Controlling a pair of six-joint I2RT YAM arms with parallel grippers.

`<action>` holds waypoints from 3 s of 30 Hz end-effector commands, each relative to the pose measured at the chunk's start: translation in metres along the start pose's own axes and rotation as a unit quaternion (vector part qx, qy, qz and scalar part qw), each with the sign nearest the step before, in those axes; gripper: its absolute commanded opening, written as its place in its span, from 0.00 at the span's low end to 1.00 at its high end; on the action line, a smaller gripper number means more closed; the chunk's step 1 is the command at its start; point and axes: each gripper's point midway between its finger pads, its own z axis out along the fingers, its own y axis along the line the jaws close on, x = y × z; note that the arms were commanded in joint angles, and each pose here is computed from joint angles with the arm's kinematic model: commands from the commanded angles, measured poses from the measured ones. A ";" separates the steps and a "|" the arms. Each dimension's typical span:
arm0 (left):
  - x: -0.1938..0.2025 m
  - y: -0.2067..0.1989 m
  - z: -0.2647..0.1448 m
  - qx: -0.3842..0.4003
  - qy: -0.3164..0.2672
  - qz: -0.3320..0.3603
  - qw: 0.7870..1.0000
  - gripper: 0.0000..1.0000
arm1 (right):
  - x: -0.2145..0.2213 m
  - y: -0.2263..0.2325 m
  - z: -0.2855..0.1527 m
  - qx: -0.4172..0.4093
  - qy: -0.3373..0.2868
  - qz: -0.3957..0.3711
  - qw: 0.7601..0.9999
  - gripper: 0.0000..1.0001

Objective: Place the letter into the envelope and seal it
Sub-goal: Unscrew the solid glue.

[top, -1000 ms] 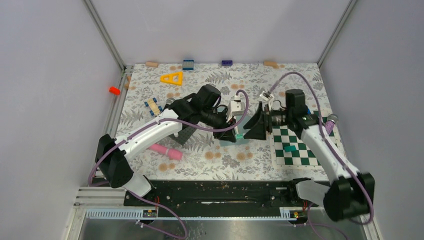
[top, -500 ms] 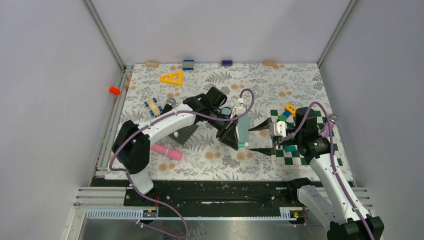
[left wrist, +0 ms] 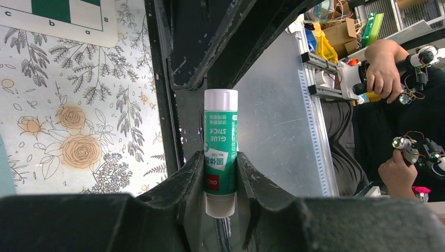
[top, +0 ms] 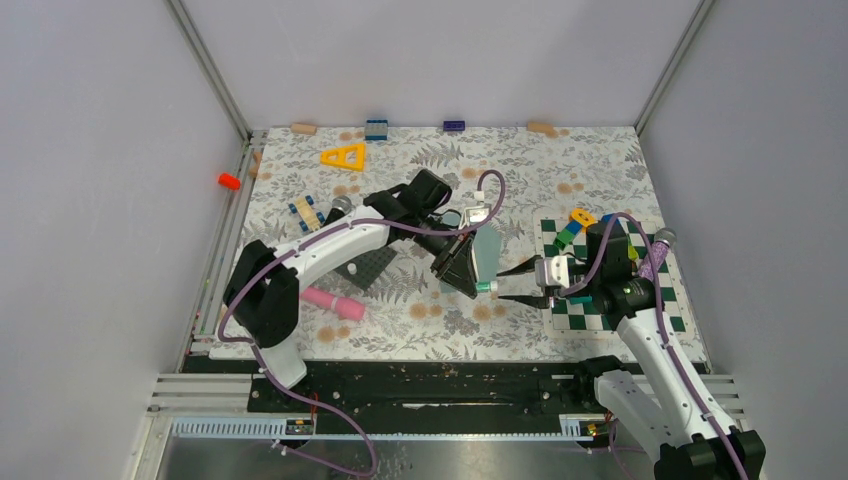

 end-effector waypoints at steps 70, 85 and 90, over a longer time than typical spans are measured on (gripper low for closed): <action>-0.035 -0.005 -0.024 -0.122 -0.026 0.128 0.984 0.08 | -0.049 -0.023 0.001 -0.004 -0.034 0.193 0.981 0.74; -0.024 -0.005 -0.010 -0.033 -0.018 0.067 0.997 0.08 | -0.019 -0.005 0.017 -0.026 -0.037 0.030 0.999 0.62; -0.021 -0.002 -0.007 -0.025 -0.015 0.057 0.998 0.08 | -0.015 -0.002 0.025 -0.031 -0.038 0.021 0.999 0.61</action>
